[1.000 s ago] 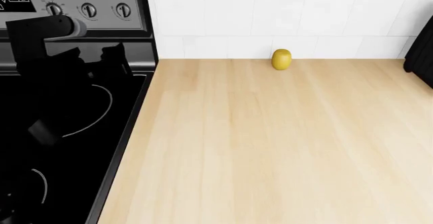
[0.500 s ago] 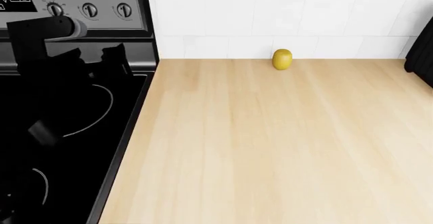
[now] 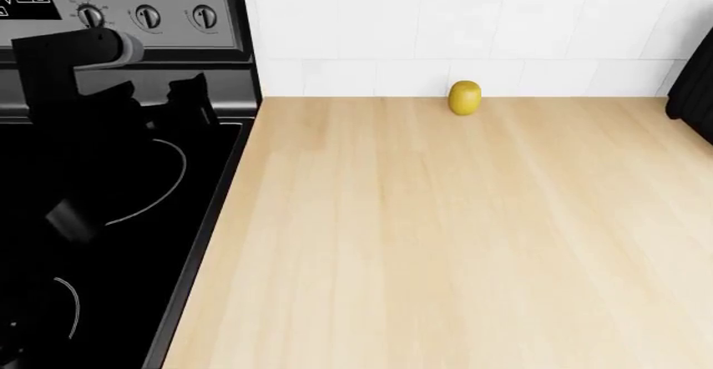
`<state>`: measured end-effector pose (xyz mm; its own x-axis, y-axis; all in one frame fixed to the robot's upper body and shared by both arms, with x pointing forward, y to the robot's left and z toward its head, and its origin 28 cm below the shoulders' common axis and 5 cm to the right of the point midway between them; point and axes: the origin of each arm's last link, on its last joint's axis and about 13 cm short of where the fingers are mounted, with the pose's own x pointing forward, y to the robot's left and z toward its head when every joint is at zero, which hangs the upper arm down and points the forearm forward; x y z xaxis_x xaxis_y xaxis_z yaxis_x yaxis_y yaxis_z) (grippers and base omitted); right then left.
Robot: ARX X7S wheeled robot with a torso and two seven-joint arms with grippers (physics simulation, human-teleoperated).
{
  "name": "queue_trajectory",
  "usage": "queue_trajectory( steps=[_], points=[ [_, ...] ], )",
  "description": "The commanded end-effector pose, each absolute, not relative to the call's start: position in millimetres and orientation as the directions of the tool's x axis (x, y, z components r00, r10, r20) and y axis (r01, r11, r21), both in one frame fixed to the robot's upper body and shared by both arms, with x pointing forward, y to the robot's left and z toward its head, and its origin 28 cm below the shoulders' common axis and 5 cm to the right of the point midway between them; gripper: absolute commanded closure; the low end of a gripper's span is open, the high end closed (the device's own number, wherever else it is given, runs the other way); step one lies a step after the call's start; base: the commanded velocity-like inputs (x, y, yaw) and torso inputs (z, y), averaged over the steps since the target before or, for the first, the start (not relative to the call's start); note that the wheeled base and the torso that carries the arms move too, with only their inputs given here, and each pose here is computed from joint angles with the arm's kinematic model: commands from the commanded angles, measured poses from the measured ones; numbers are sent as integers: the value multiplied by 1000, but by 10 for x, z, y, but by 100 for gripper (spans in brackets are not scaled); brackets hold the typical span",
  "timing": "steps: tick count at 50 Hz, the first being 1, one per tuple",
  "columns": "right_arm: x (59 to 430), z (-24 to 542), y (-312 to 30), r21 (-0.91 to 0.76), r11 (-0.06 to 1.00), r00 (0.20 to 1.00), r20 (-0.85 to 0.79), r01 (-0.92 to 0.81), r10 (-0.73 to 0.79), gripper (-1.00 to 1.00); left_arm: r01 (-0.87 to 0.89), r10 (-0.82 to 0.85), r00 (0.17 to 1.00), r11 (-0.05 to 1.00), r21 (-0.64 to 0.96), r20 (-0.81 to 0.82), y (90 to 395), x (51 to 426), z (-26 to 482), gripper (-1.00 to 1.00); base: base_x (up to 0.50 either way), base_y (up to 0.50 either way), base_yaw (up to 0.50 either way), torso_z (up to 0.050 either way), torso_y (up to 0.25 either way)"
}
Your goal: Pick the corn from the counter and place it in the cabinet.
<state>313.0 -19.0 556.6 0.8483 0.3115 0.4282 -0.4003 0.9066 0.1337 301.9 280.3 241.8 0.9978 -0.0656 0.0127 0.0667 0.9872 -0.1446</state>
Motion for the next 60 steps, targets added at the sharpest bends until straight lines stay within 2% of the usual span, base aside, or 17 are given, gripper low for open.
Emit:
queue_trajectory(
  steps=[1, 13, 22, 34, 41, 50, 60],
  points=[
    [2990, 5709, -176, 103, 881, 791, 496, -463, 358, -100, 67, -66, 998, 987, -148, 11, 2803, 3021, 2415, -100, 0, 0, 0, 0, 0],
    [2635, 5803, -149, 15, 808, 675, 559, -590, 482, -100, 67, -66, 998, 986, -150, 9, 2802, 3028, 2412, -100, 0, 0, 0, 0, 0],
    [2298, 5664, -178, -6, 646, 551, 517, -763, 655, -100, 68, -67, 998, 986, -150, 8, 2799, 3035, 2411, -100, 0, 0, 0, 0, 0],
    [2137, 5551, -231, -10, 499, 441, 451, -867, 776, -100, 67, -67, 998, 987, -147, 7, 2801, 3014, 2406, -100, 0, 0, 0, 0, 0],
    [2139, 5390, -257, 14, 424, 402, 351, -905, 846, -100, 67, -67, 998, 987, -146, 5, 2797, 3029, 2402, -100, 0, 0, 0, 0, 0],
    [2251, 5178, -272, 60, 384, 387, 225, -921, 894, -100, 67, -67, 998, 988, -142, 3, 2792, 3033, 2397, -100, 0, 0, 0, 0, 0],
    [2212, 4912, -267, 60, 332, 336, 84, -941, 938, -100, 66, -66, 998, 988, -142, 2, 2794, 3026, 2393, -100, 0, 0, 0, 0, 0]
  ],
)
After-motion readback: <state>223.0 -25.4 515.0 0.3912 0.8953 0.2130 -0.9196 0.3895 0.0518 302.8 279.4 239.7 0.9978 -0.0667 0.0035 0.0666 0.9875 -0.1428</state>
